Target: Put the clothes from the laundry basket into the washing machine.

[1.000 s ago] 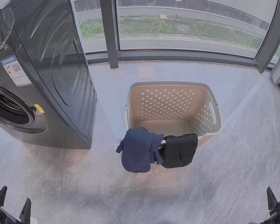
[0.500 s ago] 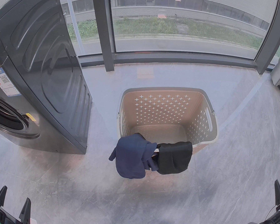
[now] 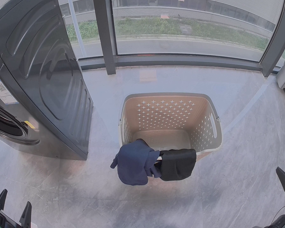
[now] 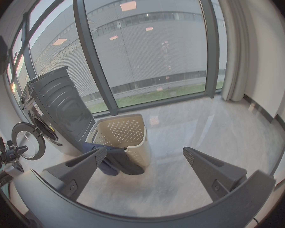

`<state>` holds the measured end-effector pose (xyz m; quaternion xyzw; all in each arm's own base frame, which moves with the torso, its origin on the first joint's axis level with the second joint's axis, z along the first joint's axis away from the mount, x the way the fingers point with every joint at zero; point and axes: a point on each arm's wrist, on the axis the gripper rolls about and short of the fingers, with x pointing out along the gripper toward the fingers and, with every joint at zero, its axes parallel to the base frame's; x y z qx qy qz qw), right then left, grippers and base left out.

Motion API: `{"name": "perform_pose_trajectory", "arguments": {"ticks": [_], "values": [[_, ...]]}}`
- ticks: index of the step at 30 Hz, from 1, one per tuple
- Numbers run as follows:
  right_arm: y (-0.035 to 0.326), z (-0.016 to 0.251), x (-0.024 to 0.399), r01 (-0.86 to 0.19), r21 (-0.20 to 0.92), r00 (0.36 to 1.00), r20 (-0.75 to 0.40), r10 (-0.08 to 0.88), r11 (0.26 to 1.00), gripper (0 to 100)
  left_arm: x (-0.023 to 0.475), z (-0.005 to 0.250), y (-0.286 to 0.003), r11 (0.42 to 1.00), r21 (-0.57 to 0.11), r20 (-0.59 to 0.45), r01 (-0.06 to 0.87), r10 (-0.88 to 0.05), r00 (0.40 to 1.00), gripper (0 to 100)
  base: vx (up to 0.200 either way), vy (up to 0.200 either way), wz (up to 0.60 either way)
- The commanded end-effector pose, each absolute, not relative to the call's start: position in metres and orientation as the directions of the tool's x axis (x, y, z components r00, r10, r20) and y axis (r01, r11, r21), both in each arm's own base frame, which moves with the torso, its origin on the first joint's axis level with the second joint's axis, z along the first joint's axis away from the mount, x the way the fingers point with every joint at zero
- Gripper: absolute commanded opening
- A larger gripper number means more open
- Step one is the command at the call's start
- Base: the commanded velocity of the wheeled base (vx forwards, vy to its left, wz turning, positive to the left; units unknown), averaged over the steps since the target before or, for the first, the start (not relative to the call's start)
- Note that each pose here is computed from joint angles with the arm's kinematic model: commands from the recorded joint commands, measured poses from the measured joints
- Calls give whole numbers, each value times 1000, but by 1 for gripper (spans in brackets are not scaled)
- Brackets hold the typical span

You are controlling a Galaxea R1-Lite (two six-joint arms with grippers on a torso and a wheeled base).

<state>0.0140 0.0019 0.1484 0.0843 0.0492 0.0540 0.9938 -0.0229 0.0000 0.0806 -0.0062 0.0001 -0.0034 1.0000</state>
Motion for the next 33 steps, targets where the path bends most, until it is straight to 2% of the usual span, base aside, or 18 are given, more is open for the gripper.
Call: {"name": "perform_pose_trajectory", "arguments": {"ticks": [1,4,11,14,21,26,33], "values": [[35,117,129,-181,269,849,-443,289,946,100,-22,75,0,1000,-11,-9,6,-6,1000,100,0,0,0],[46,107,146,-205,262,830,-464,309,943,100,-22,75,0,1000,-6,-9,9,-9,1000,100,-200,0,0],[70,100,175,-260,250,792,-496,354,933,100,-22,75,0,1000,-8,-11,11,-11,1000,100,0,0,0],[78,99,184,-257,238,793,-502,346,936,100,-22,75,0,1000,-9,-9,11,-11,1000,100,0,0,0],[113,83,204,-300,213,743,-559,368,930,100,-22,75,0,1000,-11,-9,11,-11,1000,100,0,0,0],[130,77,216,-294,218,738,-567,366,931,100,-22,75,0,1000,-15,-9,9,-9,1000,100,0,0,0],[144,67,240,-304,224,763,-524,377,926,100,-22,75,0,1000,-15,-9,9,-9,1000,100,0,0,0]]}}
